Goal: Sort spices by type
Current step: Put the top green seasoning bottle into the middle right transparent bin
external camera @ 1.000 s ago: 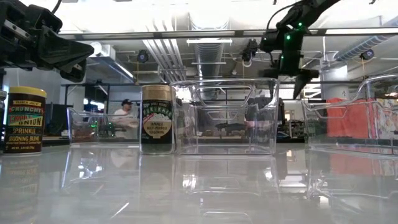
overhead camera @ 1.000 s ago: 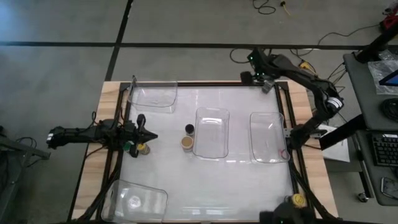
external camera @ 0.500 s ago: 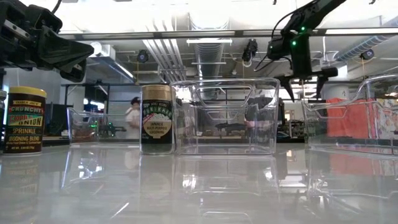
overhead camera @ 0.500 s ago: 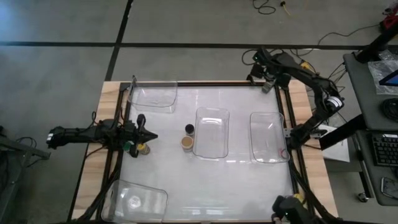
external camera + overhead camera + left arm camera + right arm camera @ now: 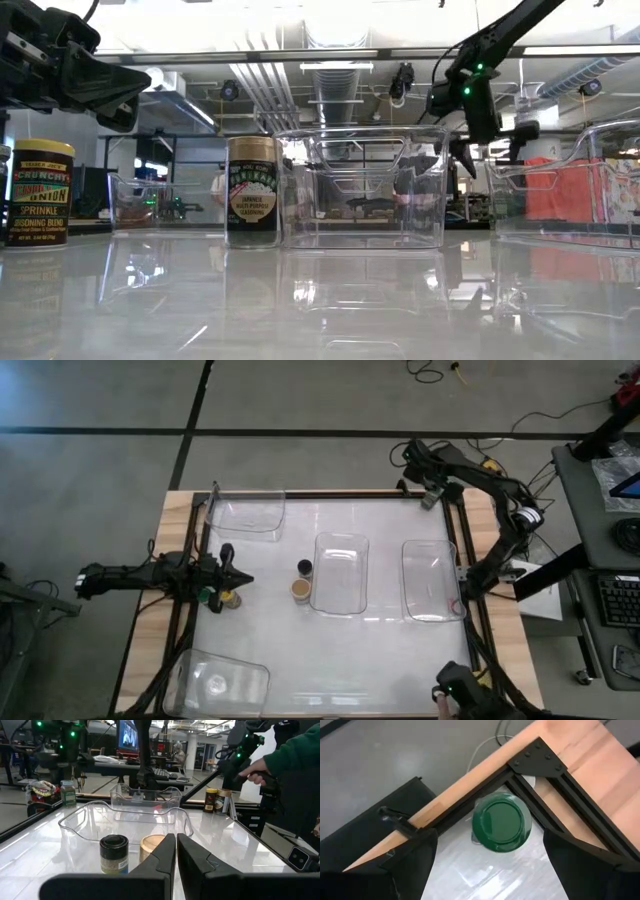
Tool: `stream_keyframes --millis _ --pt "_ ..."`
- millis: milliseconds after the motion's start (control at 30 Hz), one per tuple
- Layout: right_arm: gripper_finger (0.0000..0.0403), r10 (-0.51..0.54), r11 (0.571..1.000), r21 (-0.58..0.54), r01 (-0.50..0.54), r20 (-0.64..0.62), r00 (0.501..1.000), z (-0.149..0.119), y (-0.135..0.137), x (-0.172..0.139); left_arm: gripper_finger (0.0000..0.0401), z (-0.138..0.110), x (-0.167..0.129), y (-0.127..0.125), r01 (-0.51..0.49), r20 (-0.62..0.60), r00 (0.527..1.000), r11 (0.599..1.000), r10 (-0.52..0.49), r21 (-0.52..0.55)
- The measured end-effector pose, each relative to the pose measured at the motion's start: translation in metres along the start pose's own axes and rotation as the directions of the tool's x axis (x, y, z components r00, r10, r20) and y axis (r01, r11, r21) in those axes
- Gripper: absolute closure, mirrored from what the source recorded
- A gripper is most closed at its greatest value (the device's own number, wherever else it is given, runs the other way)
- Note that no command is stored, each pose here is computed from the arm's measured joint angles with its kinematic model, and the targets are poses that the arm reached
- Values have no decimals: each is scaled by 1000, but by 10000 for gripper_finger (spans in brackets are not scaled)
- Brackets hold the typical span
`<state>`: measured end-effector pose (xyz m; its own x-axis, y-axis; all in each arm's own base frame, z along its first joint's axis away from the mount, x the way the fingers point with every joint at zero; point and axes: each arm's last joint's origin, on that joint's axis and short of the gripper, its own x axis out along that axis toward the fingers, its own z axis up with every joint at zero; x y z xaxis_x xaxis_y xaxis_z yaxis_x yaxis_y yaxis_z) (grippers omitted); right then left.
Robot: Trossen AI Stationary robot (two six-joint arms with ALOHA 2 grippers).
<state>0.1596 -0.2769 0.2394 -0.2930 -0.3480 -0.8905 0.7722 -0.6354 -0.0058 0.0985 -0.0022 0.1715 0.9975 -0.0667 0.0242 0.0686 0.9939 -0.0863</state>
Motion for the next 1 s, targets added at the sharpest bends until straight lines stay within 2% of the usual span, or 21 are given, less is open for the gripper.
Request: stream_keyframes --millis 200,567,800,1000 --pt "60 -65 998 22 65 -3 998 1 1 15 399 0 0 0 0 -1 1000 1000 0 0" --pt "90 -115 993 38 114 15 993 -3 6 27 399 0 0 0 0 0 1000 1000 0 0" --pt "118 -116 992 54 115 18 993 -3 6 29 399 0 0 0 0 0 1000 1000 0 0" --pt "158 -119 991 55 118 20 993 -3 6 29 399 0 0 0 0 -1 1000 1000 0 0"
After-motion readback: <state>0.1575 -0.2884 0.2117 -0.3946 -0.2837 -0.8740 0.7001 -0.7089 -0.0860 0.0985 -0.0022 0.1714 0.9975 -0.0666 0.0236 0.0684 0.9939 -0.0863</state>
